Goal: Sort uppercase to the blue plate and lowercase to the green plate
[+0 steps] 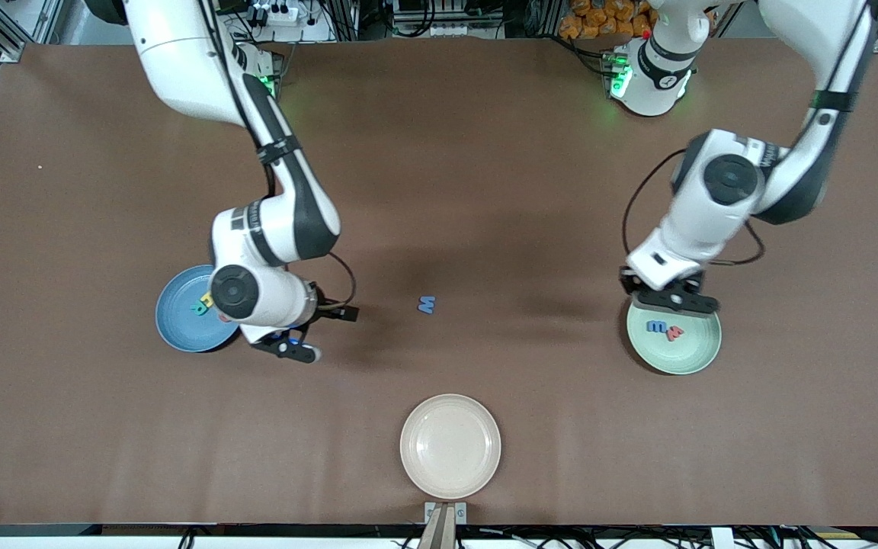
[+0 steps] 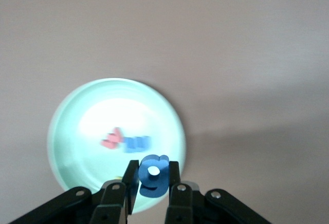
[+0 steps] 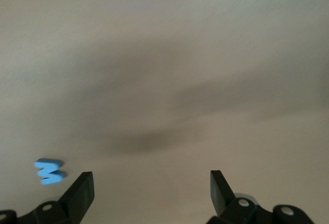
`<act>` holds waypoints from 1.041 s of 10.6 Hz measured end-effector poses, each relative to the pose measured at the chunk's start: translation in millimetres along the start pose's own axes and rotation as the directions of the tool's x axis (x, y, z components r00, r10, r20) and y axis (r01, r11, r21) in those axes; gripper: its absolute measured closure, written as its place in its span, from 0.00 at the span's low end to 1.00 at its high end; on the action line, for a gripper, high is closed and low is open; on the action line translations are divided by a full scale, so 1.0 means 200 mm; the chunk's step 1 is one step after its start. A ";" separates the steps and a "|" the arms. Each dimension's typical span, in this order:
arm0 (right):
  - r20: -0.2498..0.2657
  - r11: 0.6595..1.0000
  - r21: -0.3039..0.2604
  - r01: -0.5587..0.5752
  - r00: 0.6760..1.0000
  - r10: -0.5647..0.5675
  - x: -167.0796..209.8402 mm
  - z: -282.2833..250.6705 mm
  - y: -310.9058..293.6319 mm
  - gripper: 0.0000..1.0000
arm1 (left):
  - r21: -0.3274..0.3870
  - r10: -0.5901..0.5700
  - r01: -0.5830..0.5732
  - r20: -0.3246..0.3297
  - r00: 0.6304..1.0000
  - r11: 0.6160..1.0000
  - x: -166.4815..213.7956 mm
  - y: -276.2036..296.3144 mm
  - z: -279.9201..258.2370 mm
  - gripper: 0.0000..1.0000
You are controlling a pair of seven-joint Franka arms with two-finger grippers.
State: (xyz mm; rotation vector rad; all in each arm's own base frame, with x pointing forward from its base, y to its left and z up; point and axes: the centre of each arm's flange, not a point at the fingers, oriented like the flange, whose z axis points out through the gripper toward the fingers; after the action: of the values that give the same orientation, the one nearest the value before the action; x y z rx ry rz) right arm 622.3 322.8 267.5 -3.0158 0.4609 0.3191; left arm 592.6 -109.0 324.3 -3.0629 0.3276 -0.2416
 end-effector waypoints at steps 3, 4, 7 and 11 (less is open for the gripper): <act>-0.054 1.000 -0.004 -0.003 0.999 0.003 -0.27 0.14 -0.38 0.00 | -0.026 -0.058 0.060 0.052 0.997 0.998 0.01 -0.32 0.21 0.73; -0.071 1.000 -0.006 0.022 0.997 -0.022 -0.34 0.16 -0.48 0.00 | -0.030 -0.070 0.071 0.057 0.996 0.997 0.02 -0.34 0.24 0.73; -0.122 0.997 0.002 0.083 0.989 -0.083 -0.42 0.20 -0.69 0.00 | -0.010 -0.087 0.087 0.031 0.996 0.996 0.08 -0.40 0.11 0.39; -0.150 0.997 -0.020 0.078 0.985 -0.080 -0.34 0.35 -0.69 0.00 | 0.015 -0.121 0.120 0.114 0.986 0.993 0.19 -0.37 -0.66 0.00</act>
State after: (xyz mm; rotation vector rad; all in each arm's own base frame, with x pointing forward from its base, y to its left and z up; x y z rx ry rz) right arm 587.3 481.0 218.7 -3.0749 0.3496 0.0889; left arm 623.9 -48.6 464.7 -3.0758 0.1349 -0.0707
